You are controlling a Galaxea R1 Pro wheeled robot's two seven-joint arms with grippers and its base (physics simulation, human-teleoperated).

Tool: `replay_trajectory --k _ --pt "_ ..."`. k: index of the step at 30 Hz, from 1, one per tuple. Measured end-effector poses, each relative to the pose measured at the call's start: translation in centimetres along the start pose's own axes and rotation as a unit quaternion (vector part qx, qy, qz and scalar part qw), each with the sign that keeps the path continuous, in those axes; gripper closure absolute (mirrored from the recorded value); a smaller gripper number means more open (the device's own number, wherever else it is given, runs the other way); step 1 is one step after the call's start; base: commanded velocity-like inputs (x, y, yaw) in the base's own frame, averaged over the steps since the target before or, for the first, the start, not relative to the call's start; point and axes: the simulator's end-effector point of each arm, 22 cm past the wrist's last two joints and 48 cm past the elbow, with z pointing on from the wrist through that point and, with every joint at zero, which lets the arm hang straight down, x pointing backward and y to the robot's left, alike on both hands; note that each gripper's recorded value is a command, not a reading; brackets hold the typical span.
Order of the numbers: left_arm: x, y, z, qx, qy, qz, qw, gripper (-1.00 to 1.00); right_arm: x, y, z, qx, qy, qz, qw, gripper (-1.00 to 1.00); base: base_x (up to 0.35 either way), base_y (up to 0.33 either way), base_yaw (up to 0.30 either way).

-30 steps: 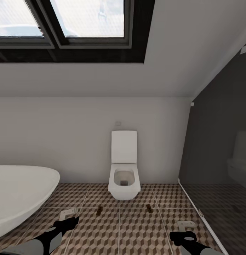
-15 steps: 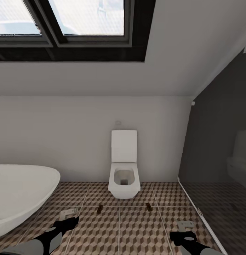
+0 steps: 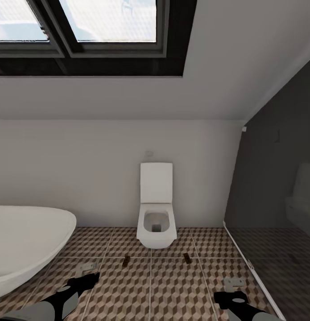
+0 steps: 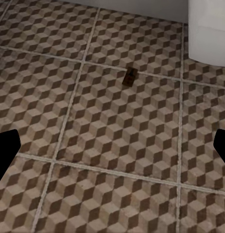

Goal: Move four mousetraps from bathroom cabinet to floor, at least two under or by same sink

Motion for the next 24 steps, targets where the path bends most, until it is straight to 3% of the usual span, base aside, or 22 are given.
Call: replay_trajectory --k 24 --pt "-1.0 0.0 -1.9 -0.002 0.015 0.001 0.9999 -1.0 -0.6 -0.6 -2.1 0.0 0.016 -0.004 0.9999 -1.0 0.0 0.0 0.0"
